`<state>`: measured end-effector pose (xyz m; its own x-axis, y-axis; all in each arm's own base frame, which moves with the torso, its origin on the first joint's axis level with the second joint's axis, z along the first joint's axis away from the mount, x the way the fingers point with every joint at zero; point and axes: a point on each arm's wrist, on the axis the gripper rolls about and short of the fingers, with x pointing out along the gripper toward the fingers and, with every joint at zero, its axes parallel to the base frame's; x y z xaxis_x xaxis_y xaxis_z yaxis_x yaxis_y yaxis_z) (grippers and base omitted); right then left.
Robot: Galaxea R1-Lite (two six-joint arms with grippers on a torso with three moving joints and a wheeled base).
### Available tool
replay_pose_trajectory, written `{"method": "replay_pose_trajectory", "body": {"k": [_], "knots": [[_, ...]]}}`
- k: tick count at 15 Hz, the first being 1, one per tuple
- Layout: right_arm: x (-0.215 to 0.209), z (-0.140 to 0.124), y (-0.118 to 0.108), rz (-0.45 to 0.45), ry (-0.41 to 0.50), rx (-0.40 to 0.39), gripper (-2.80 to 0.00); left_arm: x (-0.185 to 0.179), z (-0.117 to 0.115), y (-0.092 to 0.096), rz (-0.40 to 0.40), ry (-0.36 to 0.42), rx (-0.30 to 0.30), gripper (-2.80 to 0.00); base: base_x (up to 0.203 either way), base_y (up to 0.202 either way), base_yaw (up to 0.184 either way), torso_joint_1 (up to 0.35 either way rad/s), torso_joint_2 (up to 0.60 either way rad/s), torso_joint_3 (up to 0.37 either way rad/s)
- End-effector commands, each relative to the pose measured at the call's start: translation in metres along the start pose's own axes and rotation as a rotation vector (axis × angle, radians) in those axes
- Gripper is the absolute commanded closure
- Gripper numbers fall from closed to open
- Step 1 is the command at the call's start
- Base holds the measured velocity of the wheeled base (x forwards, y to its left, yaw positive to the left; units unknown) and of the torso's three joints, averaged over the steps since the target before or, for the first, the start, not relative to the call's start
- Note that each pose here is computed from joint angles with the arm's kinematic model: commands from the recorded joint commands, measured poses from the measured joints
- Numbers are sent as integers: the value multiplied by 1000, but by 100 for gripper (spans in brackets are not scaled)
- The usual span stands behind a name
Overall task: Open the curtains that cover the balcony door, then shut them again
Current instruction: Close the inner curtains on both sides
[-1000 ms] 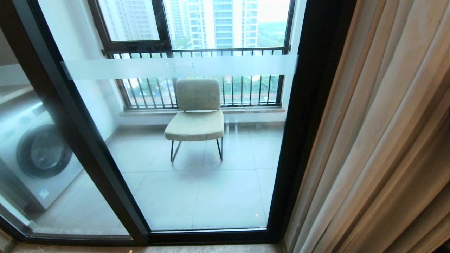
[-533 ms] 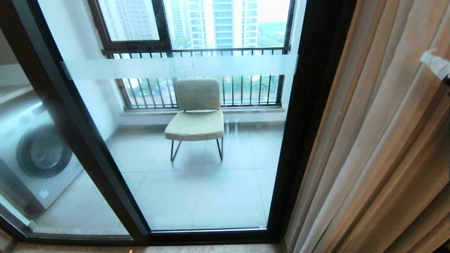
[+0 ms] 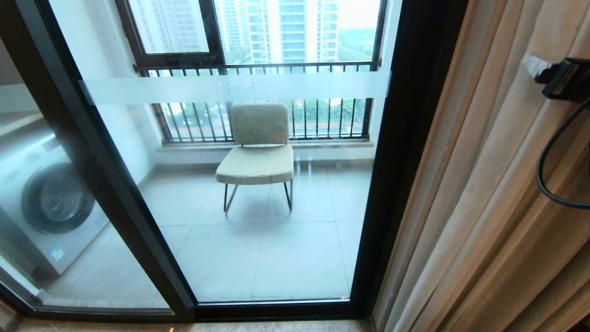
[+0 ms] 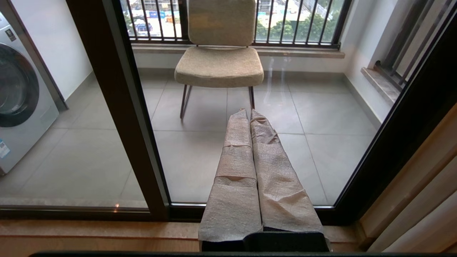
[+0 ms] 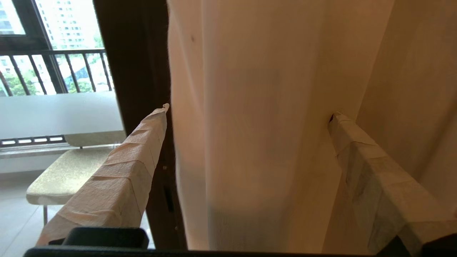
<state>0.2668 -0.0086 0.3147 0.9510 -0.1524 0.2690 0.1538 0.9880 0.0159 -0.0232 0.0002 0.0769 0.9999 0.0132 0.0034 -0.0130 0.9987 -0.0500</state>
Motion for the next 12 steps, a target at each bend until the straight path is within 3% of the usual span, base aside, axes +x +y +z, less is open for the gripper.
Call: {"method": "replay_pose_trajectory", "body": {"k": [1,4,11,12], "knots": [[25,-11,1,-13,14,-8,-280,0,0,0,1,0,-1,0,0,0,0,0,0,0],[41,-9,1,-53,-6,-14,-280,0,0,0,1,0,-1,0,0,0,0,0,0,0],[41,-8,2,-52,-17,-17,-280,0,0,0,1,-1,-1,0,0,0,0,0,0,0],[41,-7,2,-51,-17,-17,0,0,0,0,1,-1,-1,0,0,0,0,0,0,0]]}}
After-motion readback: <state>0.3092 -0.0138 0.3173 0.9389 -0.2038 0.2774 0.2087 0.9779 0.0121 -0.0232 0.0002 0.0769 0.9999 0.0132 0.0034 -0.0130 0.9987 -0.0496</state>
